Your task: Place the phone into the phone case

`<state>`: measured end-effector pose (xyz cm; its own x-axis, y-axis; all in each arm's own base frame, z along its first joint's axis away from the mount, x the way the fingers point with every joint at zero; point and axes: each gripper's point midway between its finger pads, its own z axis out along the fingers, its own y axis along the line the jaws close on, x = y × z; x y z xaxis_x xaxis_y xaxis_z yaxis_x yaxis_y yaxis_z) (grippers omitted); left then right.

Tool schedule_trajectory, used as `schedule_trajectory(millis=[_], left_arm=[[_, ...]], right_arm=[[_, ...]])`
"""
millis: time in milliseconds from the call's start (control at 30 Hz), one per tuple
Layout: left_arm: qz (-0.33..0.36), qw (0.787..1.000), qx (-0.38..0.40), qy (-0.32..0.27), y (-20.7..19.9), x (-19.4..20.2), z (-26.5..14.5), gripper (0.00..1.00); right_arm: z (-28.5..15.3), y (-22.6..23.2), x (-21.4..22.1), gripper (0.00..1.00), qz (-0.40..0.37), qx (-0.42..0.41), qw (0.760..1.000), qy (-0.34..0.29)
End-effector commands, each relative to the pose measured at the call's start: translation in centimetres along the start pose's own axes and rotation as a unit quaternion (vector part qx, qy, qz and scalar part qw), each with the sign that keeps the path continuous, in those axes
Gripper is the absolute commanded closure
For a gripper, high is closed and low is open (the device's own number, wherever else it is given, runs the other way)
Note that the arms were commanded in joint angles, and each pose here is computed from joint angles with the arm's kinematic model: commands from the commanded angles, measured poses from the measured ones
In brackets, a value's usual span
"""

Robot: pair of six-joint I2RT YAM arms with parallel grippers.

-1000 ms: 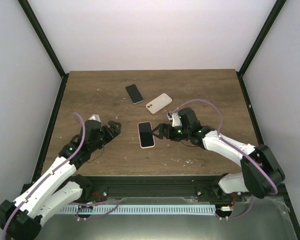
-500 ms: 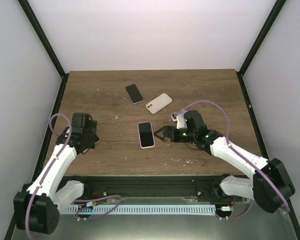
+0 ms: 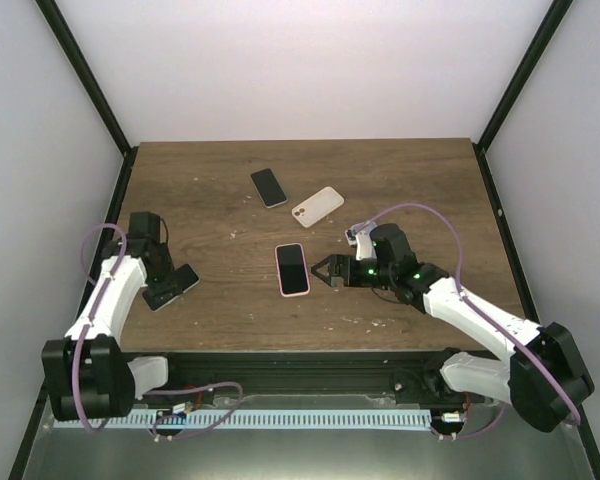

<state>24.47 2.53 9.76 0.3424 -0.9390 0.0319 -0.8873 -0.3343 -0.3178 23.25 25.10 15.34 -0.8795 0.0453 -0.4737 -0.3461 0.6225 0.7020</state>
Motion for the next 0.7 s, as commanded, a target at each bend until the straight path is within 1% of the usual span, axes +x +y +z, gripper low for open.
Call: schedule_trajectory(millis=[0, 167, 300, 667], left_arm=[[-0.080, 0.996, -0.046, 0.007, 1.1, 0.3, 1.5, 0.15], [-0.116, 0.990, -0.082, 0.004, 0.9, 0.2, 2.7, 0.15], [-0.136, 0.985, -0.103, -0.013, 0.6, -0.4, 3.6, 0.15], [-0.137, 0.979, -0.150, -0.021, -0.4, -1.7, 6.6, 0.12]], right_arm=[[-0.3, 0.5, -1.1, 0.00, -0.016, 0.004, 1.000, -0.009], [-0.8, 0.3, -1.4, 0.00, -0.024, 0.020, 0.999, -0.017], [-1.0, 0.4, -1.5, 0.00, -0.027, 0.023, 0.999, -0.019], [-1.2, 0.3, -2.0, 0.00, -0.034, 0.035, 0.999, -0.022]])
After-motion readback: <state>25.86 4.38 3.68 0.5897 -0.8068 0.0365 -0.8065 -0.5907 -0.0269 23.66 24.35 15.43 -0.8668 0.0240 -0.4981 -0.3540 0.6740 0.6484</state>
